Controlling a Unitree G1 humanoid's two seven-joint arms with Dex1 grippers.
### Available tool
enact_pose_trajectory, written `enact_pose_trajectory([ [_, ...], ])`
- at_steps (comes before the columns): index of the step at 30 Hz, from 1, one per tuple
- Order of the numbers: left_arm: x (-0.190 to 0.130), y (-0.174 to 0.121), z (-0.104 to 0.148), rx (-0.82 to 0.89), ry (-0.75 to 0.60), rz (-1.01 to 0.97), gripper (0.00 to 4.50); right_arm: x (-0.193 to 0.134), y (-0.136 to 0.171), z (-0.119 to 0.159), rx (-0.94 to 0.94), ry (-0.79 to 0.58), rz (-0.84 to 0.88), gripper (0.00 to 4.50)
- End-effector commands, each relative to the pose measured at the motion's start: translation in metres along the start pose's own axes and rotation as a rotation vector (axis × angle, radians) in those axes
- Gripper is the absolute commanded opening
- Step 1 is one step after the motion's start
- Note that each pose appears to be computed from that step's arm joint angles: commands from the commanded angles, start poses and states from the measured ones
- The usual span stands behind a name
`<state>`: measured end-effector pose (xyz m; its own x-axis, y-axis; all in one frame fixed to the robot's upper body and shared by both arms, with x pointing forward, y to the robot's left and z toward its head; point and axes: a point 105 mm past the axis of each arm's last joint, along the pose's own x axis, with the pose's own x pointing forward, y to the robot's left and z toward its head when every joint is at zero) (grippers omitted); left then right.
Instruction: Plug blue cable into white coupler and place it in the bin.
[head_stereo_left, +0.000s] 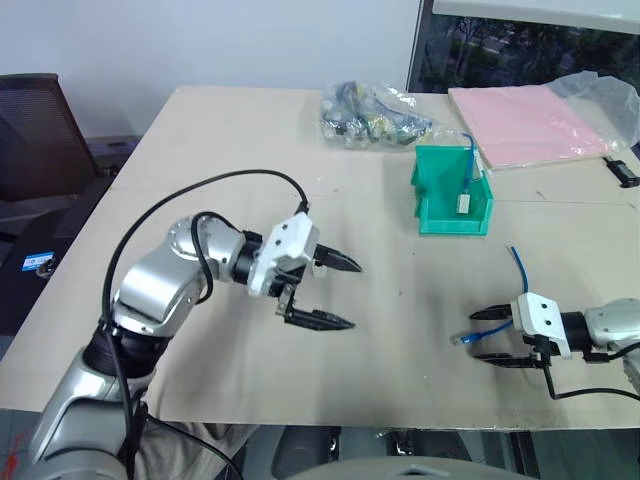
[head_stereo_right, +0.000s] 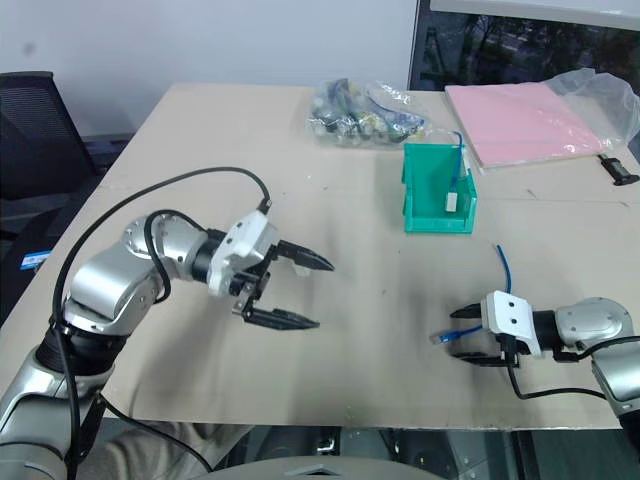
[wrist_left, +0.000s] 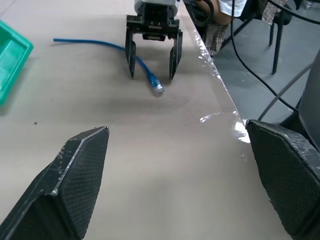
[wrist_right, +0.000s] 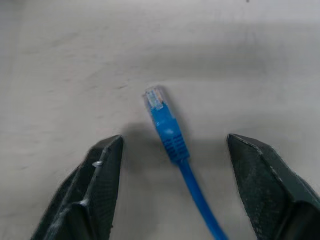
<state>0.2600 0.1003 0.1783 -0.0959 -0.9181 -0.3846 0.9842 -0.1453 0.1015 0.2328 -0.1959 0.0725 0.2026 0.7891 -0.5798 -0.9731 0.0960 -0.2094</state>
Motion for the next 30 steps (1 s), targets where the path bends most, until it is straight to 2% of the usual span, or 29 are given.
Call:
enact_pose_trajectory([
  [1,-0.006,0.004,0.003,0.034,0.016,-0.004,4.50,0.002,-0.001,-0.002,-0.019,0.021,0.011,1.30],
  [4,0.001,-0.011,-0.001,0.038,0.017,-0.011,4.50,0.005,-0.001,0.000,-0.006,-0.003,0.013,0.09],
  [8,-0.002,-0.010,-0.002,0.033,0.010,0.014,4.50,0.009,-0.009,0.008,0.010,-0.048,-0.010,0.09],
  [15,-0.014,0.012,0.003,0.003,-0.042,0.086,4.50,0.024,-0.056,0.034,0.059,-0.134,-0.108,0.09],
  [20,-0.025,0.030,0.000,-0.008,-0.046,0.119,4.50,0.037,-0.079,0.027,0.110,-0.103,-0.147,0.09],
  [21,-0.022,0.026,0.002,-0.004,-0.050,0.115,4.50,0.037,-0.082,0.024,0.116,-0.094,-0.156,0.81],
  [22,-0.020,0.023,0.003,0.001,-0.052,0.111,4.50,0.038,-0.085,0.023,0.115,-0.091,-0.165,1.09],
  [24,-0.017,0.017,0.004,0.005,-0.052,0.102,4.50,0.036,-0.090,0.025,0.110,-0.105,-0.181,1.95],
  [25,-0.016,0.017,0.003,0.005,-0.050,0.096,4.50,0.033,-0.091,0.028,0.111,-0.125,-0.188,2.67],
  [26,-0.015,0.019,0.003,0.012,-0.043,0.091,4.50,0.027,-0.092,0.034,0.119,-0.161,-0.203,2.98],
  [29,-0.012,0.031,0.005,0.025,-0.046,0.092,4.50,0.013,-0.086,0.045,0.128,-0.233,-0.223,4.40],
  [30,-0.010,0.036,0.006,0.032,-0.049,0.094,4.50,0.008,-0.083,0.048,0.124,-0.256,-0.244,4.46],
])
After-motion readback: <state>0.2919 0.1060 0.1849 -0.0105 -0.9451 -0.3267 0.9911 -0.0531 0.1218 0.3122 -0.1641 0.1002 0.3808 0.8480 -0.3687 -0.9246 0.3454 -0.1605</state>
